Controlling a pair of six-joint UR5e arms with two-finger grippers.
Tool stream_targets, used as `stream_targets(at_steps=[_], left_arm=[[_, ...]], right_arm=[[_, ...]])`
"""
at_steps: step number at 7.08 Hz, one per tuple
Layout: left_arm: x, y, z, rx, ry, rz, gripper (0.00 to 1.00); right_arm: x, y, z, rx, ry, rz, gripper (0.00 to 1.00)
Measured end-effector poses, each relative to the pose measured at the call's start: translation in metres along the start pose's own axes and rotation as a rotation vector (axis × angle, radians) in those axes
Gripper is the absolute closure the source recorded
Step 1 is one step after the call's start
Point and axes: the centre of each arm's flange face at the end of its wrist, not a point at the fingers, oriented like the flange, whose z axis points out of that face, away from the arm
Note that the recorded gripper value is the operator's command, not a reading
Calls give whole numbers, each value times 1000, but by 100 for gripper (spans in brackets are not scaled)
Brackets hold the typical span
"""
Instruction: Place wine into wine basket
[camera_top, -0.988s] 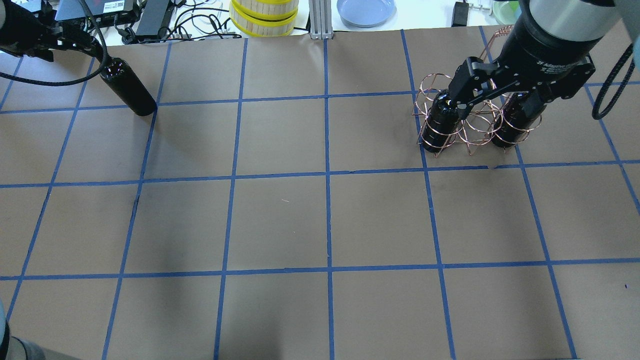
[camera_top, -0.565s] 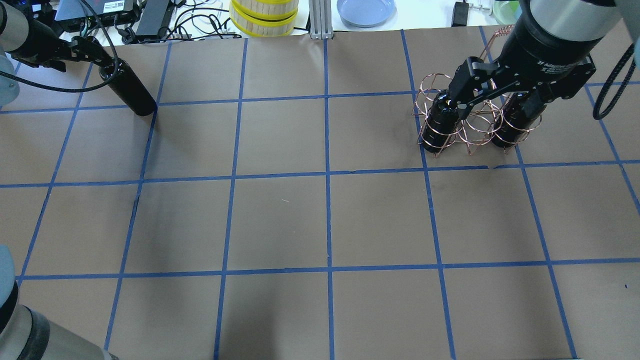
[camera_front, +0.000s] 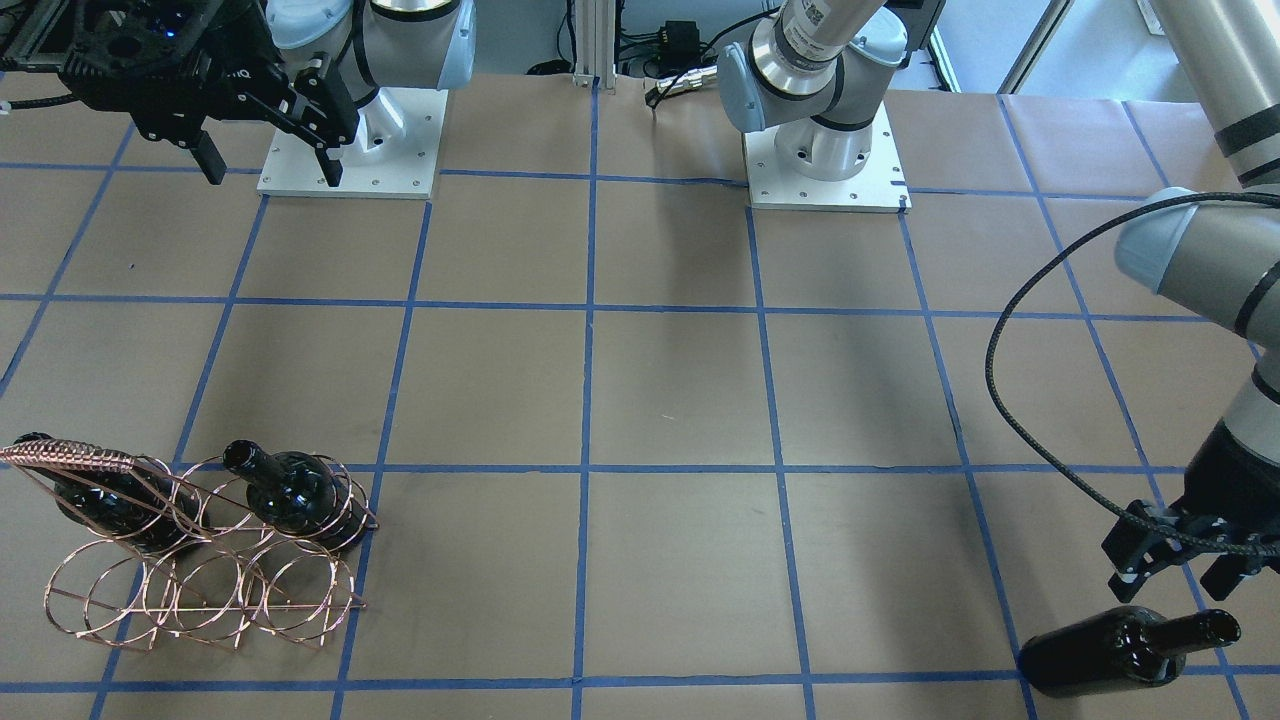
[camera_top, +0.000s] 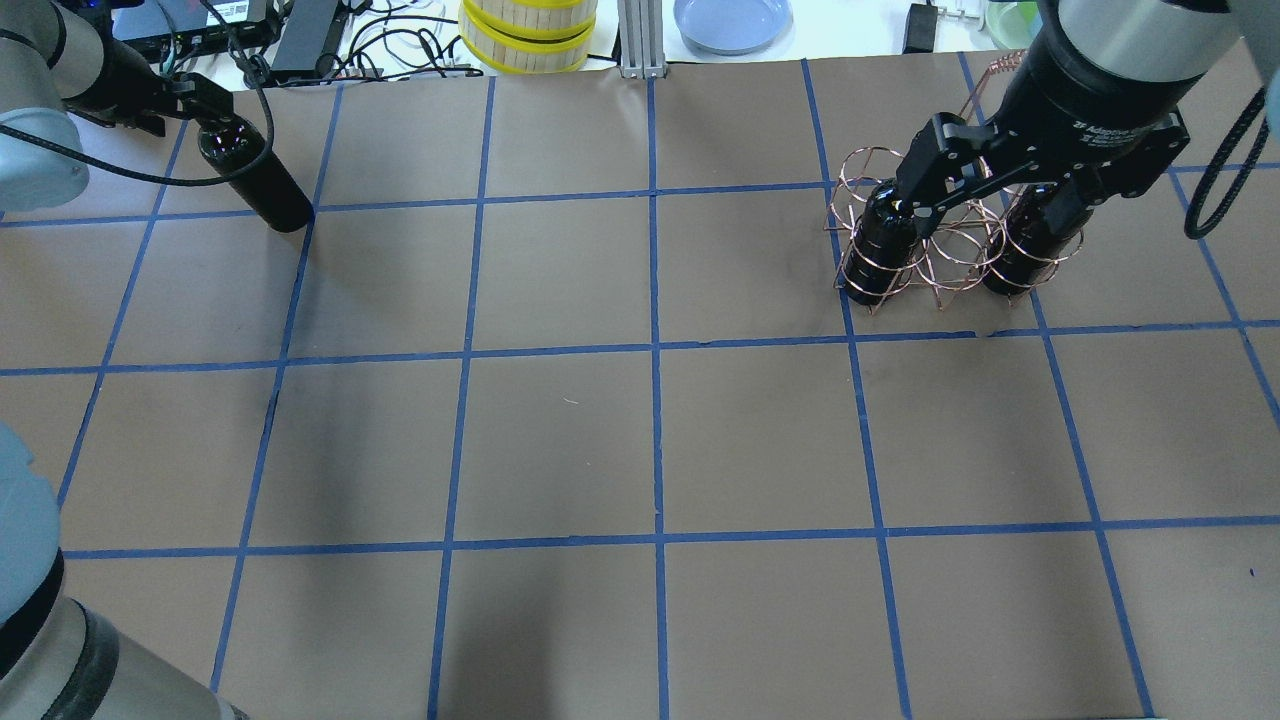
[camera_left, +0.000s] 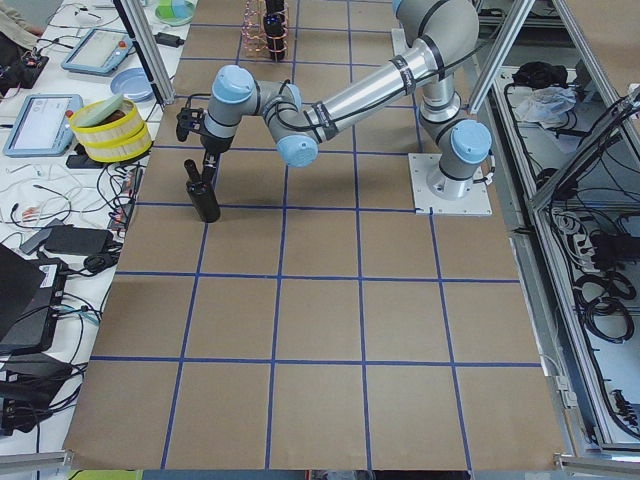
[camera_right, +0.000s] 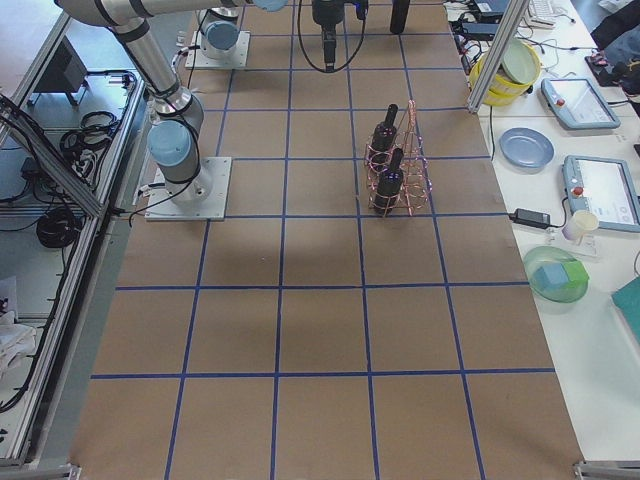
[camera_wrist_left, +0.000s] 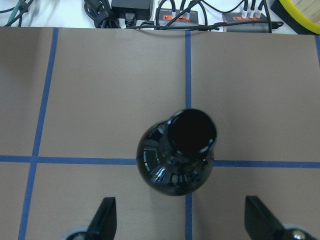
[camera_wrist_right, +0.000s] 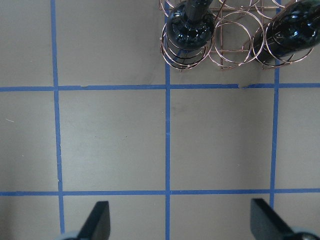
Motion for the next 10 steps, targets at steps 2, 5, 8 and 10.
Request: stream_targets(at_steps=[2,5,8,10], left_arm=[[1,-10,-1,28,-18,16,10],[-3,-23,1,46,-28,22,13],[-5,-23,10,39,-24,20,33],[-5,-23,10,39,-23,20,56]], right_arm=[[0,0,0,-1,4,-6,0],[1,-1,1,-2,5,-10,0],[1,-1,1,-2,6,-11,0],[0,-1,2,-2,3,-11,0]])
